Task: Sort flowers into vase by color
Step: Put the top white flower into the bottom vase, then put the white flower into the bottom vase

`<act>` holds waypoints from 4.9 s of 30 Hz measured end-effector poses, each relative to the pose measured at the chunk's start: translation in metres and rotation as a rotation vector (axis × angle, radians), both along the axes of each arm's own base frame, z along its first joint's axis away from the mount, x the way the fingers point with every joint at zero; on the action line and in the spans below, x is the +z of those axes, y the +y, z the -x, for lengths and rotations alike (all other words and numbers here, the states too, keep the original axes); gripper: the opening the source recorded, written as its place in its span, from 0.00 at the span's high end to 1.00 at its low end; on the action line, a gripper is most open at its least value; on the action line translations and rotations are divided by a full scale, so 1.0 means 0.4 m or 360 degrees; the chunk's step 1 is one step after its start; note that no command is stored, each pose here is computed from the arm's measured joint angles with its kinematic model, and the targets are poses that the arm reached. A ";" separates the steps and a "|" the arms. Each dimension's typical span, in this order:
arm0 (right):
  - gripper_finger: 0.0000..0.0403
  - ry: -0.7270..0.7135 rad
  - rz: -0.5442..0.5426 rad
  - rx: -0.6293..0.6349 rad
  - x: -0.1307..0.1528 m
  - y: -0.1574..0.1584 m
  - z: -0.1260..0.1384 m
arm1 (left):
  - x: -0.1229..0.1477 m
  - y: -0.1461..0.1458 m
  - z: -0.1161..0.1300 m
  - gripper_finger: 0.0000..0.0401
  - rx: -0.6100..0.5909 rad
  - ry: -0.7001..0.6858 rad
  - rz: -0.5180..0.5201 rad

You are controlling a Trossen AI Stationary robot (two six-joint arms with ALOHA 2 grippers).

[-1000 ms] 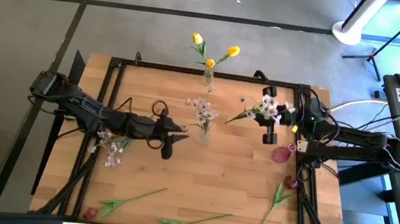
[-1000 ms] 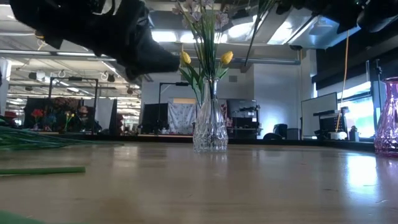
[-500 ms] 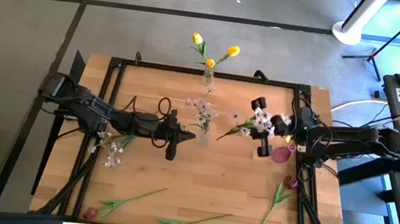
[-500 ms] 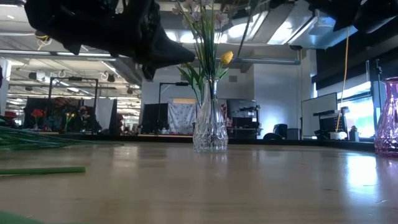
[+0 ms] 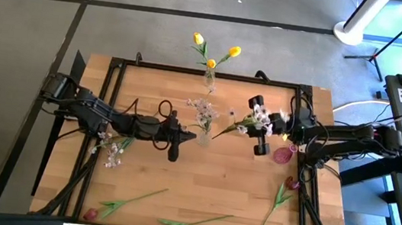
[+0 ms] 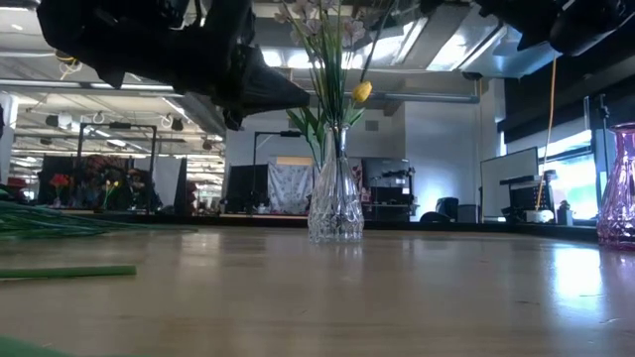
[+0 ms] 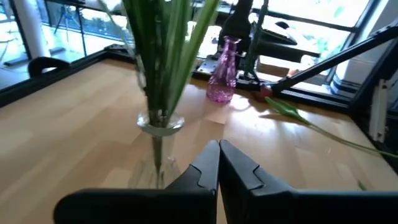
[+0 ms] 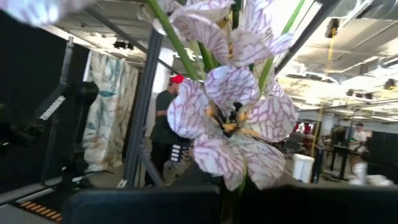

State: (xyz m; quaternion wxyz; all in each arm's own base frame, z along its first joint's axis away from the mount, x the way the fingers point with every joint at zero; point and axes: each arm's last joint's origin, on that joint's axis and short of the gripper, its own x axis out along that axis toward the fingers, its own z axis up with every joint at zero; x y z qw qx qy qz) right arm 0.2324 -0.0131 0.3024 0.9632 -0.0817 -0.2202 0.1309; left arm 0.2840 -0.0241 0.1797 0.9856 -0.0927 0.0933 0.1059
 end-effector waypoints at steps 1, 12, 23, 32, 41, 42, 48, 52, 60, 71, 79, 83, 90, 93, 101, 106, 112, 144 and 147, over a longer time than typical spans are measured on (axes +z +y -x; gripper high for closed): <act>0.99 -0.0003 0.0000 -0.0008 0.001 -0.003 0.000 | -0.001 0.000 0.000 1.00 0.0003 0.0004 -0.0001; 0.99 -0.0009 0.0030 0.0016 0.002 -0.010 0.002 | -0.005 -0.008 0.002 0.90 -0.0014 0.0036 -0.0036; 0.99 -0.0001 0.0022 0.0002 0.024 -0.011 -0.006 | 0.038 -0.038 0.053 0.67 0.0029 0.0160 -0.0128; 0.99 0.0155 0.0018 -0.0037 -0.002 0.000 -0.021 | 0.001 -0.070 0.072 0.59 0.0007 0.0366 0.0007; 0.99 0.0179 0.0037 -0.0076 -0.011 0.001 -0.029 | -0.004 -0.062 0.054 0.49 0.0059 0.0303 -0.0102; 0.99 0.0192 0.0036 -0.0082 -0.016 0.001 -0.033 | -0.001 -0.063 0.053 0.48 0.0046 0.0290 -0.0123; 0.99 0.0155 -0.0068 -0.0212 -0.036 -0.009 -0.062 | -0.006 -0.069 0.035 0.49 0.0009 0.0197 -0.0145; 0.99 0.0117 -0.0138 -0.0391 -0.025 -0.018 -0.066 | -0.031 -0.070 0.020 0.49 0.0020 0.0198 -0.0147; 1.00 0.0235 -0.0229 -0.0515 -0.024 -0.026 -0.078 | -0.052 -0.058 0.004 0.49 0.0101 0.0164 -0.0163; 1.00 0.0279 -0.0263 -0.0501 -0.039 -0.027 -0.089 | -0.036 -0.049 -0.001 0.49 0.0182 0.0060 -0.0153; 1.00 0.0413 -0.0241 -0.0475 -0.094 -0.028 -0.126 | -0.035 -0.020 -0.005 0.49 0.0249 0.0052 -0.0152; 1.00 0.0532 -0.0226 -0.0468 -0.133 -0.029 -0.146 | -0.026 -0.015 -0.008 0.49 0.0255 0.0009 -0.0184; 0.99 0.0703 -0.0144 -0.0498 -0.201 -0.032 -0.175 | -0.004 -0.015 -0.003 0.49 0.0272 -0.0033 -0.0258; 0.96 0.0746 -0.0127 -0.0502 -0.223 -0.033 -0.185 | 0.026 -0.029 0.011 0.49 0.0227 -0.0074 -0.0261; 0.95 0.0826 -0.0016 -0.0513 -0.254 -0.034 -0.195 | 0.042 -0.062 0.062 0.49 0.0133 0.0146 -0.0213; 0.82 0.0900 0.0088 -0.0512 -0.260 -0.026 -0.186 | 0.036 -0.083 0.104 0.49 0.0109 0.0387 -0.0109; 0.55 0.0993 0.0092 -0.0558 -0.226 -0.026 -0.159 | 0.098 -0.070 0.180 0.49 0.0294 0.0856 0.0137; 0.29 0.0760 0.0010 -0.0546 -0.068 -0.018 -0.050 | 0.065 -0.097 0.272 0.49 0.0573 0.1331 0.0751; 0.29 0.0751 -0.0018 -0.0541 -0.065 -0.017 -0.048 | 0.062 -0.086 0.277 0.49 0.0603 0.1412 0.0810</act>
